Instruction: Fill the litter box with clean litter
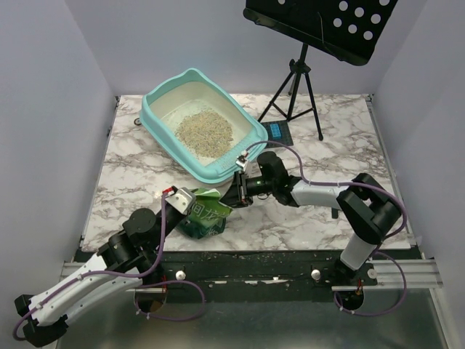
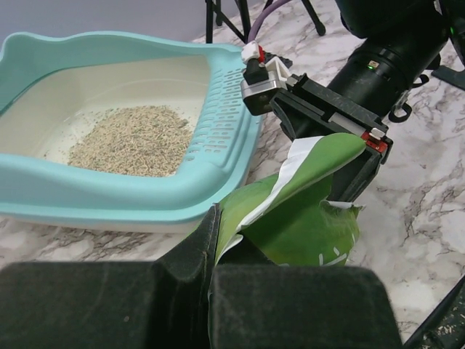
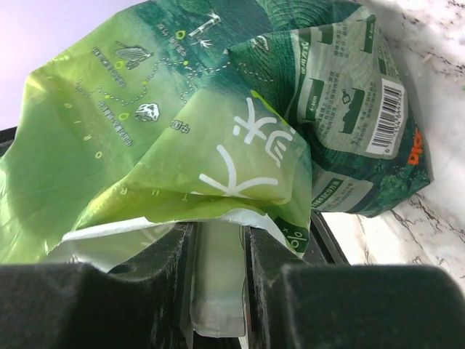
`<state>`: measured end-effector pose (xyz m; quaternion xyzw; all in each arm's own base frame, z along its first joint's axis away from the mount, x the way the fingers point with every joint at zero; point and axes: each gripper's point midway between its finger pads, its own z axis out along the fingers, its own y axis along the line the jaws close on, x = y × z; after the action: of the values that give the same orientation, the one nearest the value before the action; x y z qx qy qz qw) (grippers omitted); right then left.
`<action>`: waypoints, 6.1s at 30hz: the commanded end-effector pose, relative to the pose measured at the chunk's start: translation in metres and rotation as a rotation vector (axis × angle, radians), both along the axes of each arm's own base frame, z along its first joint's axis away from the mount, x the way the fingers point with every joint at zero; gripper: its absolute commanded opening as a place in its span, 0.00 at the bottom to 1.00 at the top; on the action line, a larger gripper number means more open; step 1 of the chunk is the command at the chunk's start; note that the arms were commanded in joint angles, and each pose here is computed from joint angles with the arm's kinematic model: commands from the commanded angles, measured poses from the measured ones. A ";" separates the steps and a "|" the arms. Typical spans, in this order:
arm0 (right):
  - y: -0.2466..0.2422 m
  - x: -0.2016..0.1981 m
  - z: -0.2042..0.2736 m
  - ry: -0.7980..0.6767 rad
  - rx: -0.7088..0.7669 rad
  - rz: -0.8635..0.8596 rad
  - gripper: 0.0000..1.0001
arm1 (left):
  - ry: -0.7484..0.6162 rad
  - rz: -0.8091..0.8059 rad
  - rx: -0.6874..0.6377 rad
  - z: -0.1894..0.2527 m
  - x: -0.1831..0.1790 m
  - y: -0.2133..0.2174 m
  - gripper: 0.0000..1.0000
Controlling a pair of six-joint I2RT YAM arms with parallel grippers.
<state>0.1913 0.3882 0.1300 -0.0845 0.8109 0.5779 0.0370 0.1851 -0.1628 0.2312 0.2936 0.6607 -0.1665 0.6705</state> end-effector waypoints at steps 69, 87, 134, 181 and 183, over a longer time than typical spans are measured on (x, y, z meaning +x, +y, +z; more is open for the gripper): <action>-0.152 -0.050 0.067 -0.070 0.311 -0.381 0.01 | -0.105 -0.026 -0.046 0.015 0.002 -0.006 0.00; -0.168 -0.053 0.097 -0.108 0.307 -0.502 0.01 | -0.114 0.192 -0.083 0.027 0.019 0.030 0.00; -0.086 0.226 0.087 -0.321 -0.296 -0.548 0.01 | -0.117 0.271 -0.112 0.032 0.022 0.046 0.00; -0.317 0.103 0.051 -0.620 -1.169 -0.932 0.01 | -0.094 0.210 -0.097 0.027 0.020 0.035 0.02; -0.321 0.106 0.038 -0.601 -1.190 -0.932 0.01 | -0.086 0.211 -0.091 0.026 0.019 0.035 0.01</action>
<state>0.2761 0.0694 0.1675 0.0498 0.9103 -0.0898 0.4011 0.2066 -0.1317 0.2474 0.2078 0.6512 -0.1049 0.7223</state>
